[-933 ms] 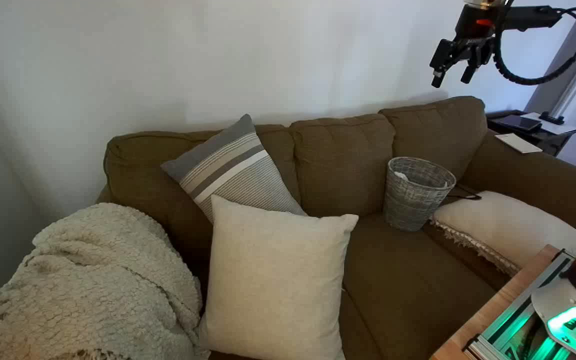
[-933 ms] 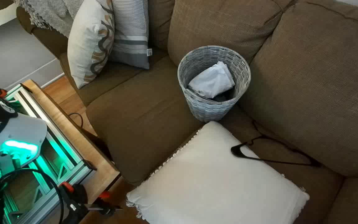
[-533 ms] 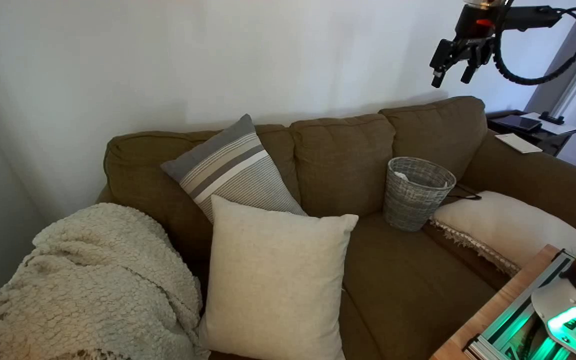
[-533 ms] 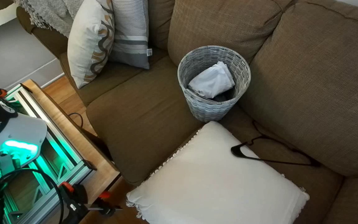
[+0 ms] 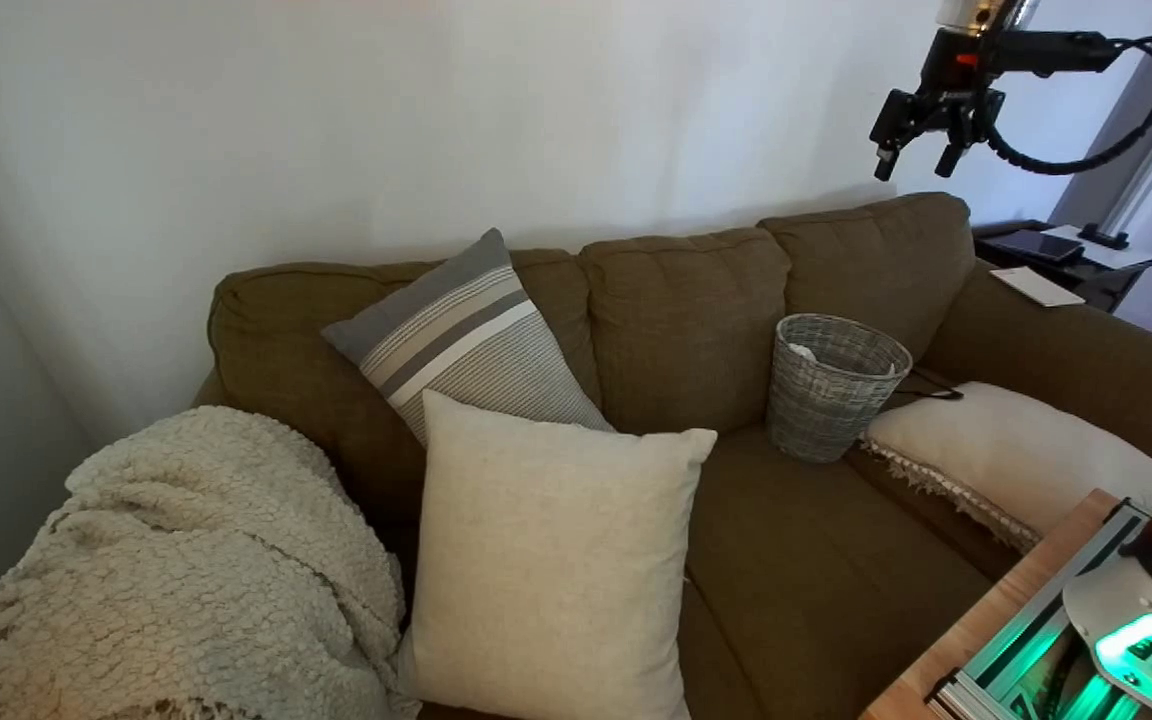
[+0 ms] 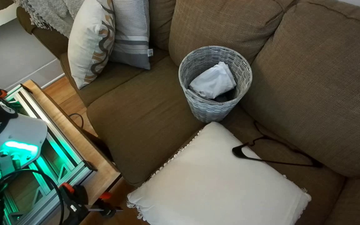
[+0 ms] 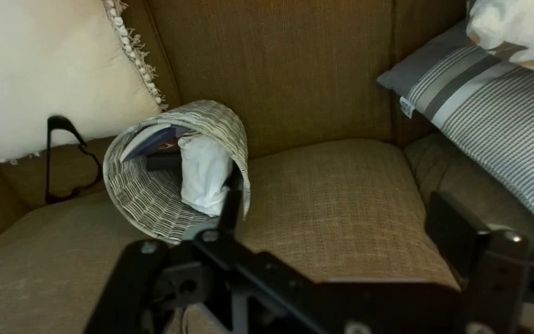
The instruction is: Put the hanger in the basket
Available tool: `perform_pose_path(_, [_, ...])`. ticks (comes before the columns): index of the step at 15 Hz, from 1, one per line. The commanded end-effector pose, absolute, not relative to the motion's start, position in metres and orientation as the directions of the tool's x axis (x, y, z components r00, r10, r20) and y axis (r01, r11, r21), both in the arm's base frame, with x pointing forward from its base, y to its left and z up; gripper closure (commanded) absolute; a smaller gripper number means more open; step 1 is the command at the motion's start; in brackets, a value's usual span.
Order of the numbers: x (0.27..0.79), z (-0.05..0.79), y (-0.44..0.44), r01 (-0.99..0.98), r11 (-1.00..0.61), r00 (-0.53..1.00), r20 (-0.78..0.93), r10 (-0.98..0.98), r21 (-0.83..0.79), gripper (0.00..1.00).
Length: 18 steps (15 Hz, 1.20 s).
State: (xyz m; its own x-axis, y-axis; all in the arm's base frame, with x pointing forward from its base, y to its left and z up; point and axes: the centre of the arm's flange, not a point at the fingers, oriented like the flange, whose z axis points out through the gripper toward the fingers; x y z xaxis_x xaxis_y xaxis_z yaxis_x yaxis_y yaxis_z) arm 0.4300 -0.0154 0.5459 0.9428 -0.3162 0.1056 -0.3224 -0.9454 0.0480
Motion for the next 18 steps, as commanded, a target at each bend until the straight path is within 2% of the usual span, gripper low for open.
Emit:
perform_pose_path(1, [0.455, 0.517, -0.080, -0.412, -0.911, 0.911, 0.026, -0.412, 0.010, 0.00])
perform_pose_path(7, [0.469, 0.441, -0.211, -0.493, -0.868, 0.858, -0.129, -0.497, 0.061, 0.00])
perform_pose_path(13, [0.461, 0.386, -0.362, -0.660, -0.743, 0.702, -0.264, -0.662, 0.107, 0.00])
perform_pose_path(14, [0.437, 0.393, -0.323, -0.635, -0.766, 0.739, -0.211, -0.639, 0.100, 0.00])
perform_pose_path(18, [0.443, 0.387, -0.330, -0.632, -0.767, 0.738, -0.218, -0.639, 0.109, 0.00])
